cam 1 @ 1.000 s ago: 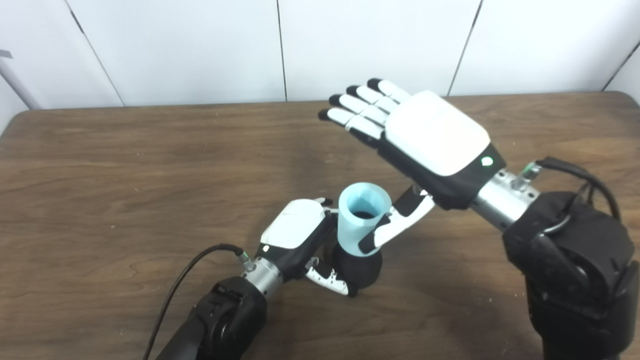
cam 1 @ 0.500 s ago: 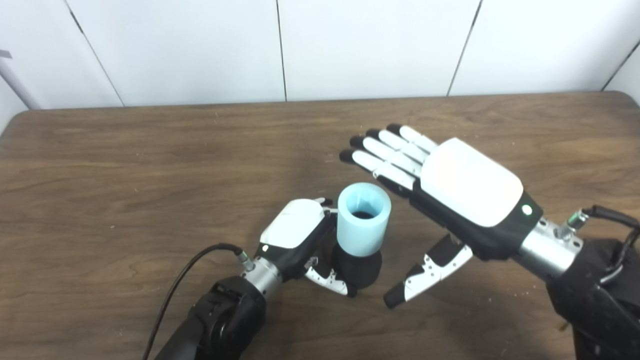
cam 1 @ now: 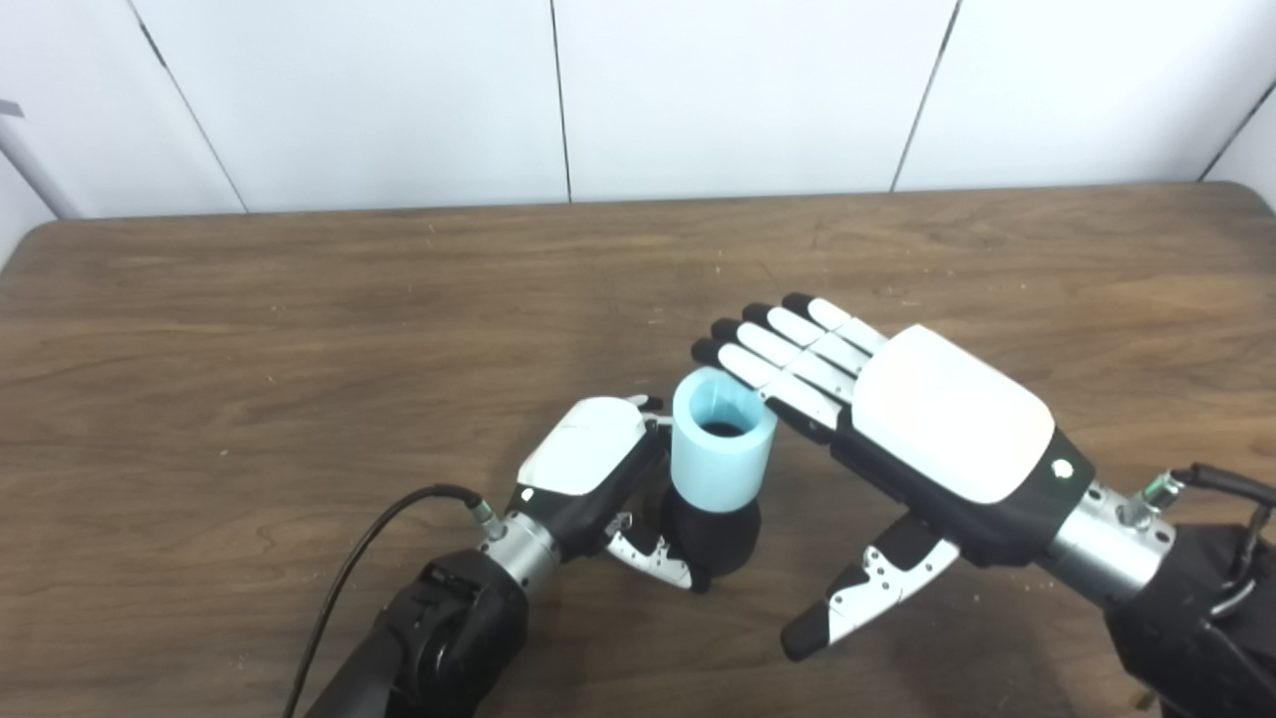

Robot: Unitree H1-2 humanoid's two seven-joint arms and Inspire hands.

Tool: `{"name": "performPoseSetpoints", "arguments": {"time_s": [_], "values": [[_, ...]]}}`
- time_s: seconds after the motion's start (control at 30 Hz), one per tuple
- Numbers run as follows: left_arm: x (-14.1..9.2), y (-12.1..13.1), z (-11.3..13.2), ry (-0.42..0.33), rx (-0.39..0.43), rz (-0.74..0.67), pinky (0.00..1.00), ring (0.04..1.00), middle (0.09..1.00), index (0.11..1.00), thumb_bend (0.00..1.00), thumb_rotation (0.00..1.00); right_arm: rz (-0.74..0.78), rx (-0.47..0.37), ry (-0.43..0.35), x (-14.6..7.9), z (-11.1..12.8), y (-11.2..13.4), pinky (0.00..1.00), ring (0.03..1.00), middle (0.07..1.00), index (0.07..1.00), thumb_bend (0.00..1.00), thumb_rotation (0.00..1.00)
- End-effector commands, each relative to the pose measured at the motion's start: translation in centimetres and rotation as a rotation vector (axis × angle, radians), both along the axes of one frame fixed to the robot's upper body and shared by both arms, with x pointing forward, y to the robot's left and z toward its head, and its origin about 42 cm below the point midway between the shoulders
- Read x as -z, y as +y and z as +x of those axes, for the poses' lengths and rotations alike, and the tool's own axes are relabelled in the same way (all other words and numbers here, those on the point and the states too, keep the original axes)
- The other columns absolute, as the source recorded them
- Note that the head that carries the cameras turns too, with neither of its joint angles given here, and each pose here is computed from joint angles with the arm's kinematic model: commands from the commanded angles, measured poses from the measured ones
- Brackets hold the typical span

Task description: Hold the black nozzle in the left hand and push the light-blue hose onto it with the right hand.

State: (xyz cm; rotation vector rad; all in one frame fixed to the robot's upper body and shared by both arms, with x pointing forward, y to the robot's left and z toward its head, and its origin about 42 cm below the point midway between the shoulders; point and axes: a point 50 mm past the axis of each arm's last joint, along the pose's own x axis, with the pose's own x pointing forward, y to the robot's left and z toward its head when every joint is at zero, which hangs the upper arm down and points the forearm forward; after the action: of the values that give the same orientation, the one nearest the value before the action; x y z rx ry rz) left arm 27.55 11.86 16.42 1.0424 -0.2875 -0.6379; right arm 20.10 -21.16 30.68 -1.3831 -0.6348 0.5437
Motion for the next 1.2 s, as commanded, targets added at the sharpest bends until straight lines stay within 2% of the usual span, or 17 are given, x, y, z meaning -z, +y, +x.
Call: {"name": "performPoseSetpoints", "arguments": {"time_s": [0.0,0.43,1.17], "values": [[4.1,0.8,-1.6,0.178,0.027,0.127,0.89,0.637,0.478,0.493,0.52,0.0,0.011,-0.018,-0.074,-0.7,-0.5,0.4,1.0,1.0,1.0,1.0,0.71,1.0],[4.1,1.1,-1.4,0.187,0.032,0.147,0.89,0.638,0.478,0.493,0.52,0.0,0.012,-0.047,-0.088,-0.7,-0.5,1.3,1.0,1.0,1.0,1.0,0.71,1.0],[3.8,1.1,-1.5,0.184,0.039,0.155,0.9,0.64,0.492,0.485,0.52,0.0,-0.037,-0.018,-0.005,0.5,-0.8,1.8,1.0,1.0,1.0,0.965,0.75,1.0]]}}
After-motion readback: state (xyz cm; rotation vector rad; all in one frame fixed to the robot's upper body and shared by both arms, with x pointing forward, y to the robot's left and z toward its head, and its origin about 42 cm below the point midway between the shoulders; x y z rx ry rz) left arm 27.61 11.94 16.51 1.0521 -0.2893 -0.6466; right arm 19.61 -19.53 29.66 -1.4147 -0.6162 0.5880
